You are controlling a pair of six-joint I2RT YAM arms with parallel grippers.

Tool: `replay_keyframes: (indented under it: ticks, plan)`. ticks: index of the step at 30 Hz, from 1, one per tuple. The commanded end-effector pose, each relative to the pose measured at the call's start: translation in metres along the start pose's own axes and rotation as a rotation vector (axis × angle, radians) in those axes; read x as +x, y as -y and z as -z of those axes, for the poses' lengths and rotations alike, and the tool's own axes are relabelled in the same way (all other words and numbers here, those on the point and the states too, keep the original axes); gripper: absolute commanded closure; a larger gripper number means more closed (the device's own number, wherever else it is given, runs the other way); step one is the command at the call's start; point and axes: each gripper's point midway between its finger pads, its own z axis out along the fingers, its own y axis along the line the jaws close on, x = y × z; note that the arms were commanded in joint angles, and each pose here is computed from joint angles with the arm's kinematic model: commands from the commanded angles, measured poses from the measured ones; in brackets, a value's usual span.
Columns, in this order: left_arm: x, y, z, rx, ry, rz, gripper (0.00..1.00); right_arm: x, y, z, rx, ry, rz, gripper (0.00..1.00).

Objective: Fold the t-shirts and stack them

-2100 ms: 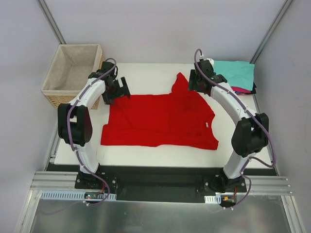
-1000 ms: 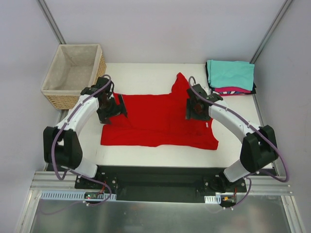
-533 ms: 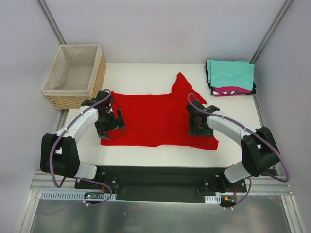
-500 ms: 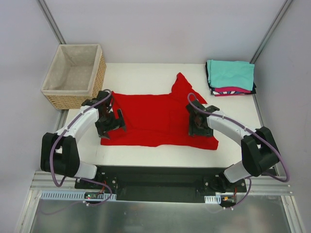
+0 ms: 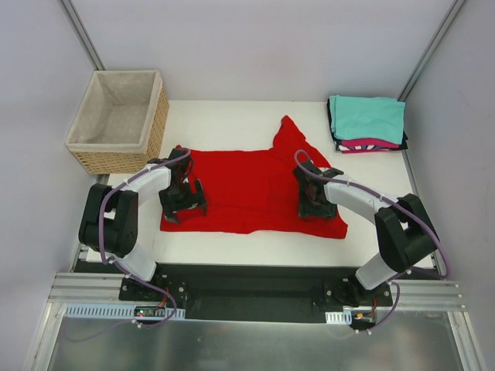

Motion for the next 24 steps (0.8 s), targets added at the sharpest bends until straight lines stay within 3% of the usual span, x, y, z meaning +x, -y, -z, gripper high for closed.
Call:
replay_keyframes:
  ticks: [1, 24]
  plan:
    - [-0.005, -0.008, -0.005, -0.057, 0.024, 0.026, 0.07, 0.001, -0.002, -0.007, 0.018, -0.007, -0.003, 0.31]
    - [0.037, -0.031, -0.012, -0.117, 0.024, 0.107, 0.08, 0.051, 0.019, -0.003, 0.149, -0.072, 0.036, 0.32]
